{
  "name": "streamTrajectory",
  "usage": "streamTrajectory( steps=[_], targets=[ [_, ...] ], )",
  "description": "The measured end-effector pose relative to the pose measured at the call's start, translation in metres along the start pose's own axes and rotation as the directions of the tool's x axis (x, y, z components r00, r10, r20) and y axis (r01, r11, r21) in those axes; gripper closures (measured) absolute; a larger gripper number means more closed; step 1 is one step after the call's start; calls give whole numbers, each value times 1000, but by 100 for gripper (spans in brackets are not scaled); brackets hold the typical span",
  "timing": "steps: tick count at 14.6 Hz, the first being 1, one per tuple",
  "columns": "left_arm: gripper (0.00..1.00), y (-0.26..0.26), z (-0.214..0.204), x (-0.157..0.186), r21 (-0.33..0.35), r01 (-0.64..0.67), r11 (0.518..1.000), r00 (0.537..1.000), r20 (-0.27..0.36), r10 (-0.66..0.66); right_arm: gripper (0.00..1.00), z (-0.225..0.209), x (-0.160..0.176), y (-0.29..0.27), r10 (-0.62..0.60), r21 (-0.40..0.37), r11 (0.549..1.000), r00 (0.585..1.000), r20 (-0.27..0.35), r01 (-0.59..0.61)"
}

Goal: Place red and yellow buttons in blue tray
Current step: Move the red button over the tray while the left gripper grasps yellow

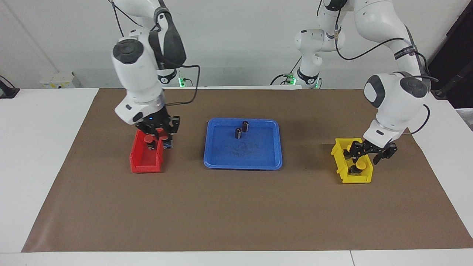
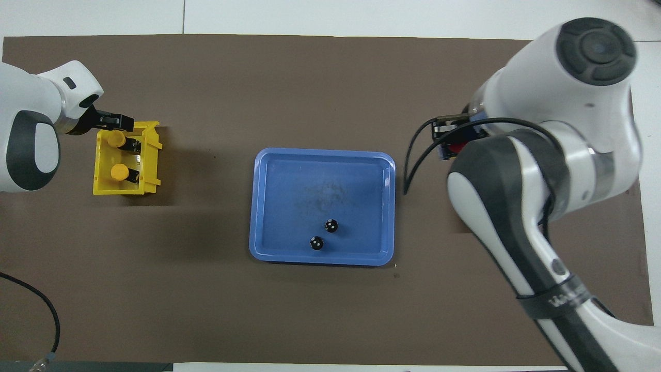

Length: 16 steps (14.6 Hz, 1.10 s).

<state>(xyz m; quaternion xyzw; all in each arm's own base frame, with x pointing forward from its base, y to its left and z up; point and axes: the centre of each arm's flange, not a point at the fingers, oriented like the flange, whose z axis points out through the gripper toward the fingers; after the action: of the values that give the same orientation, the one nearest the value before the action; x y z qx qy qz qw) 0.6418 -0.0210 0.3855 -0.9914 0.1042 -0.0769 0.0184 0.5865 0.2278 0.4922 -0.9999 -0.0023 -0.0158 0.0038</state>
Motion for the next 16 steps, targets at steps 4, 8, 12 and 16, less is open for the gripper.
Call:
streamTrajectory(
  steps=[4, 8, 12, 16],
  targets=[
    [23, -5, 6, -4, 0, 5, 1000, 1000, 11, -5, 59, 42, -27, -101, 39, 18, 999, 999, -6, -39],
    [23, -7, 14, -13, -4, 25, 1000, 999, 33, -25, 59, 95, -48, -158, 47, -20, 999, 999, -9, -47],
    [23, -3, 14, -16, -6, 50, 999, 998, 36, -50, 59, 131, -47, -166, 47, -37, 998, 999, 2, -47],
    [23, 2, 17, -20, -10, 52, 999, 998, 46, -52, 56, 145, -47, -163, 50, -44, 998, 999, 9, -50]
  ],
)
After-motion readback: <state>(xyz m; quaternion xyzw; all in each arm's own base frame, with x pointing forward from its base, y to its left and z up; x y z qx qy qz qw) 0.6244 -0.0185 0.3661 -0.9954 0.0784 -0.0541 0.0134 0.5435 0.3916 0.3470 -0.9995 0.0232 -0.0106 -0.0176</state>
